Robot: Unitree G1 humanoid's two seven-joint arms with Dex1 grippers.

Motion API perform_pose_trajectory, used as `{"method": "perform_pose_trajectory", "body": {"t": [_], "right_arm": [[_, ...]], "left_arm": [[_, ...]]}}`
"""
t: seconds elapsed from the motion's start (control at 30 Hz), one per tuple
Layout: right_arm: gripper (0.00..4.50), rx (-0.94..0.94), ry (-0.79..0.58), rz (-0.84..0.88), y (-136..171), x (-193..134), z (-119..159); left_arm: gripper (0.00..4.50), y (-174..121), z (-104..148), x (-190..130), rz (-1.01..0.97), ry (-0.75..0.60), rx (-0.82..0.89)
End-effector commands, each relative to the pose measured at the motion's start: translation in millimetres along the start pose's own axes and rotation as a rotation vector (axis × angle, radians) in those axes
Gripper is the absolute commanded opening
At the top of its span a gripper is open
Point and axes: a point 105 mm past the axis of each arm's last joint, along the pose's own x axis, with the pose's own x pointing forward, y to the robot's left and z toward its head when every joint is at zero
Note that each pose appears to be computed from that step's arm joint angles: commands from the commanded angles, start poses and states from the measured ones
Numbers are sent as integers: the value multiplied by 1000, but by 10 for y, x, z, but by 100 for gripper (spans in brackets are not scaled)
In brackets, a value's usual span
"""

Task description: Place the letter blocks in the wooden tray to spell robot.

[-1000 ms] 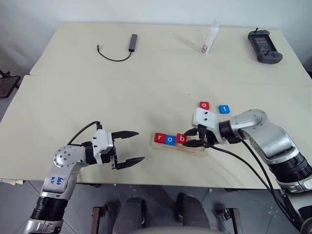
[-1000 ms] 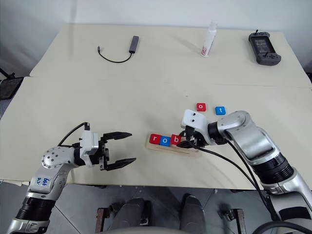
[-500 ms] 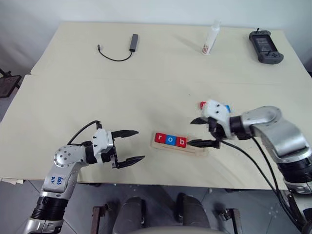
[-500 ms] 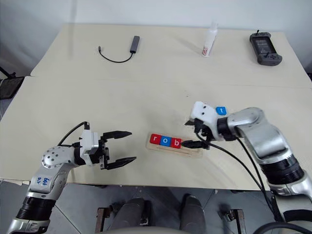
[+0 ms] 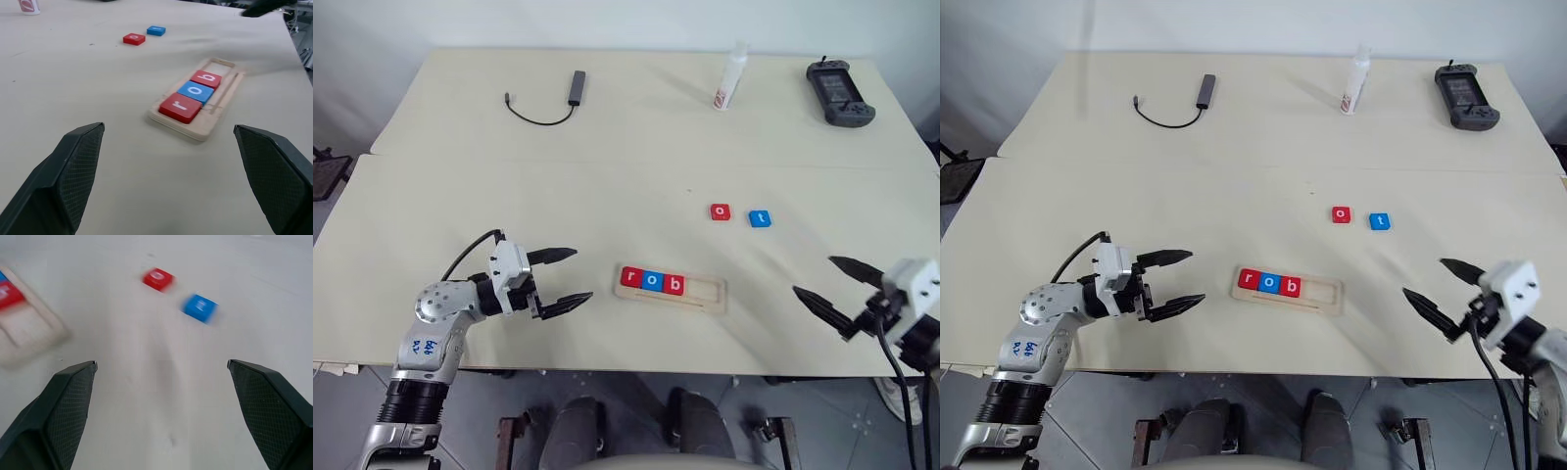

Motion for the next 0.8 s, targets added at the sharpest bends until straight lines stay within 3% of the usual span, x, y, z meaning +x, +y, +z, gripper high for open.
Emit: {"method": "perform_pose_trajectory", "body": {"t": [0.03,0.17,0.33,0.5,0.63,0.8], "right_arm": [[447,-51,-66,-72,-44,-91,61],[447,-65,-97,-99,-50,-32,78],[447,17,-195,-81,-108,300,423],[447,73,-89,-18,-187,877,792],[447,77,118,-33,-206,1207,745],[447,80,237,-39,-211,1437,735]], "left_arm": [[450,41,69,-22,-1,-11,44],[450,49,96,-14,-8,-20,55],[450,41,115,10,-13,-25,62],[450,104,156,29,34,-35,36],[450,80,171,39,32,-34,40],[450,-17,143,21,42,-31,44]]}}
